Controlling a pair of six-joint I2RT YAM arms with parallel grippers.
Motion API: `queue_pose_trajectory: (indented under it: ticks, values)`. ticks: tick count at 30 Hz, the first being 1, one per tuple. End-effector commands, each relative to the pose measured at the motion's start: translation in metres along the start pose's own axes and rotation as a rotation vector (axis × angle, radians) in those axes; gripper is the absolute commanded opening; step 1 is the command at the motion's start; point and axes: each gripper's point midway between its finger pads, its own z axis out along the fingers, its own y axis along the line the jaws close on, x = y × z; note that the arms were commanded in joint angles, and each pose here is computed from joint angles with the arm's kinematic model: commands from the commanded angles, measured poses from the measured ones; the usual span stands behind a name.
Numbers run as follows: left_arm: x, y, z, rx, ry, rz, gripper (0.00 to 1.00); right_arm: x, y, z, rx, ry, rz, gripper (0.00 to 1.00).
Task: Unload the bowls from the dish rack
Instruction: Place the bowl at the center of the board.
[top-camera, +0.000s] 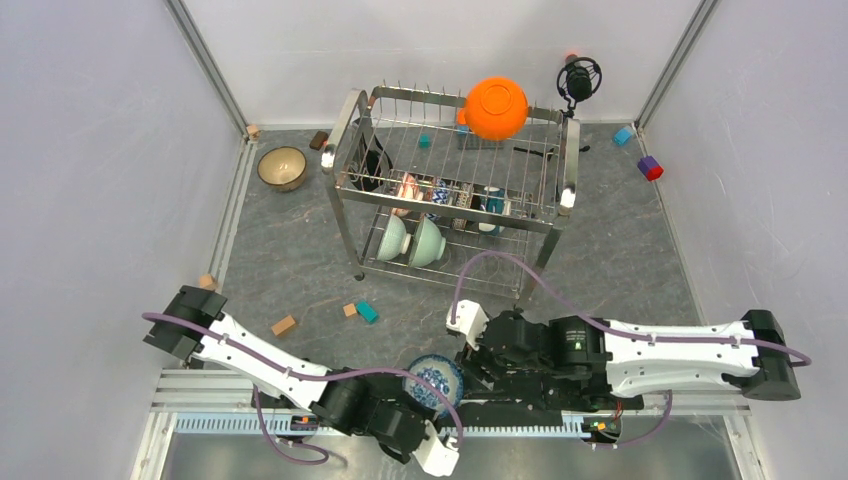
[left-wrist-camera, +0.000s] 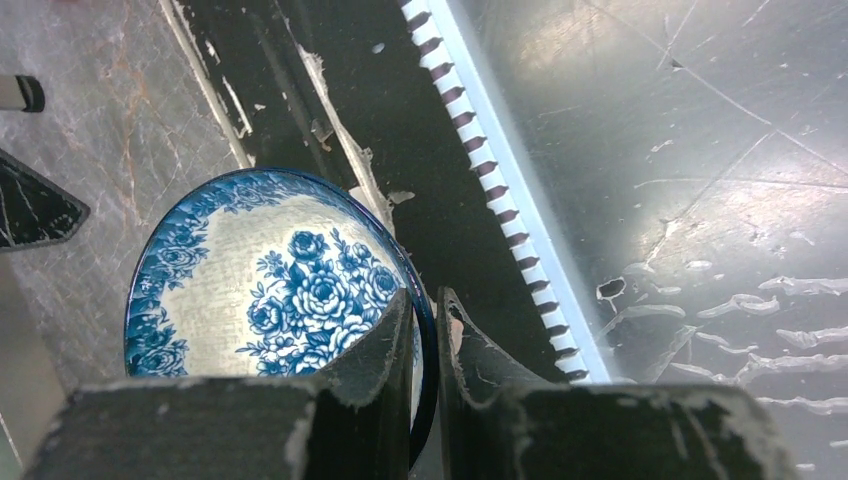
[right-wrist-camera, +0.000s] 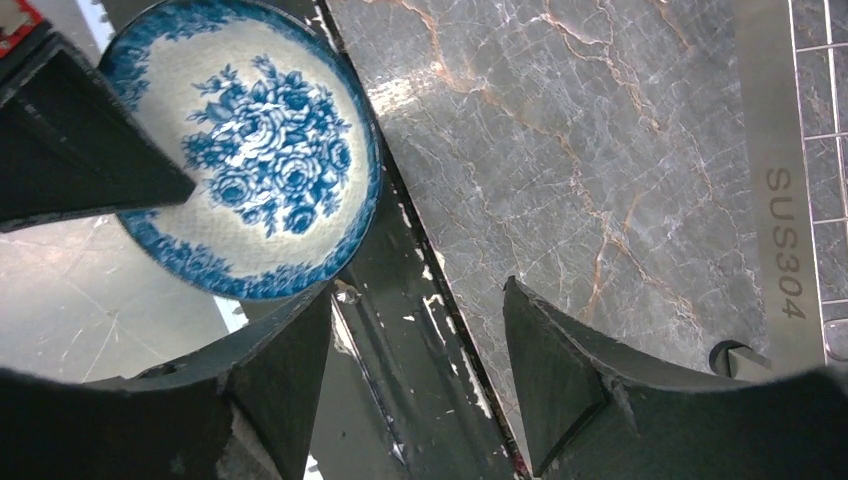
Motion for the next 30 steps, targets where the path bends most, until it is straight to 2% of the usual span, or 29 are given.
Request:
queue_pose_trajectory:
  ticks: [1, 11, 30]
  values:
    - [-0.033, 0.004, -0.001, -0.012, -0.139, 0.044, 0.02, -0.026, -0.001, 0.004, 0.054, -0.079, 0.039, 0.67]
    - [-0.05, 0.009, 0.0, -0.052, -0.19, 0.069, 0.02, -0.039, 0.011, 0.017, 0.02, -0.11, 0.087, 0.58]
    - [-0.054, 0.006, 0.003, -0.057, -0.224, 0.067, 0.02, -0.02, 0.03, 0.031, -0.057, -0.019, 0.061, 0.38]
